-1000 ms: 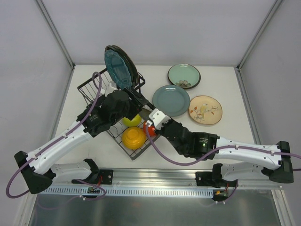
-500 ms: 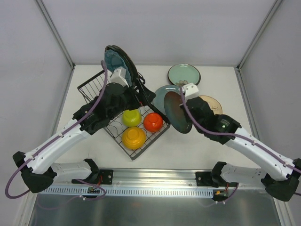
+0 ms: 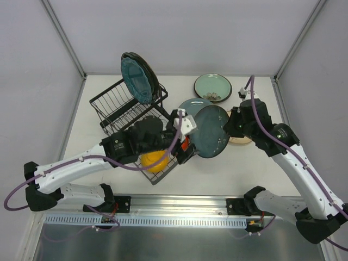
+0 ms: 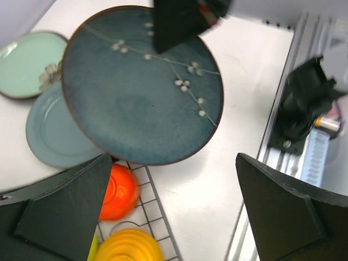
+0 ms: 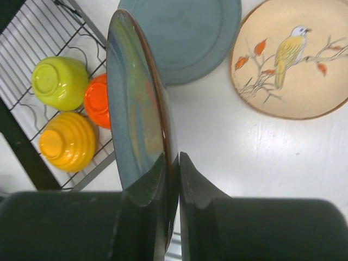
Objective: Load the plates into the dish rack
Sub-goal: Pass the plate from the right arm to the left
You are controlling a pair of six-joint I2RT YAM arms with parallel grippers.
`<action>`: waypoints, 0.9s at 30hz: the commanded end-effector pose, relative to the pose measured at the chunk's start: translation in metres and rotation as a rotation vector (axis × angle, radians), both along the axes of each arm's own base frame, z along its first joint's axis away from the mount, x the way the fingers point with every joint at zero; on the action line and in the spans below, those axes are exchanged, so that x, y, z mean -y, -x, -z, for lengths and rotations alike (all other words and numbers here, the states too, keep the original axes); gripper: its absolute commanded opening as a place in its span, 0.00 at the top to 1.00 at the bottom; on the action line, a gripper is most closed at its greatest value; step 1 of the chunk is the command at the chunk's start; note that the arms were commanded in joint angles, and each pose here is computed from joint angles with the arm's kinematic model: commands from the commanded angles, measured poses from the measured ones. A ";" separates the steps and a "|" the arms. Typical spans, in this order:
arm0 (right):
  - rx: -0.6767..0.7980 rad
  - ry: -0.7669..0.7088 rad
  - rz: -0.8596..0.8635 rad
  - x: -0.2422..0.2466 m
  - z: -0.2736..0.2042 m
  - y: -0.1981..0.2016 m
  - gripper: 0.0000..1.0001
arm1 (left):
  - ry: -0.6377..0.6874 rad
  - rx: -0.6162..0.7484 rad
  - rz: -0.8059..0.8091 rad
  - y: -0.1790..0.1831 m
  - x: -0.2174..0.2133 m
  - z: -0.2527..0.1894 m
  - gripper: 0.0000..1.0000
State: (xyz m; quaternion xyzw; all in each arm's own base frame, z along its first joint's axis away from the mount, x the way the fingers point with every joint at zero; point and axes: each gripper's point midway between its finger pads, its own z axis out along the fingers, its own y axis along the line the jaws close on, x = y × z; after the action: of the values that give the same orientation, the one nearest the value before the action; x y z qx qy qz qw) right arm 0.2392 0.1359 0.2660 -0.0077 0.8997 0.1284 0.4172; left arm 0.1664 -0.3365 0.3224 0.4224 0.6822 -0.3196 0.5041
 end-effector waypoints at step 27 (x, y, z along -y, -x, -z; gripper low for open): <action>-0.020 -0.526 0.043 -0.027 -0.079 0.008 0.99 | -0.391 0.762 -0.061 0.000 0.053 0.067 0.34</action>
State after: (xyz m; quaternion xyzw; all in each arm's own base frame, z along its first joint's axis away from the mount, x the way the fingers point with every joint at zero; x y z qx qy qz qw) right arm 0.2279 0.1500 0.2816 0.1184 0.8964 0.2607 0.3383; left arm 0.1596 -0.3914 0.2381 0.6016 0.5149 -0.0105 0.6106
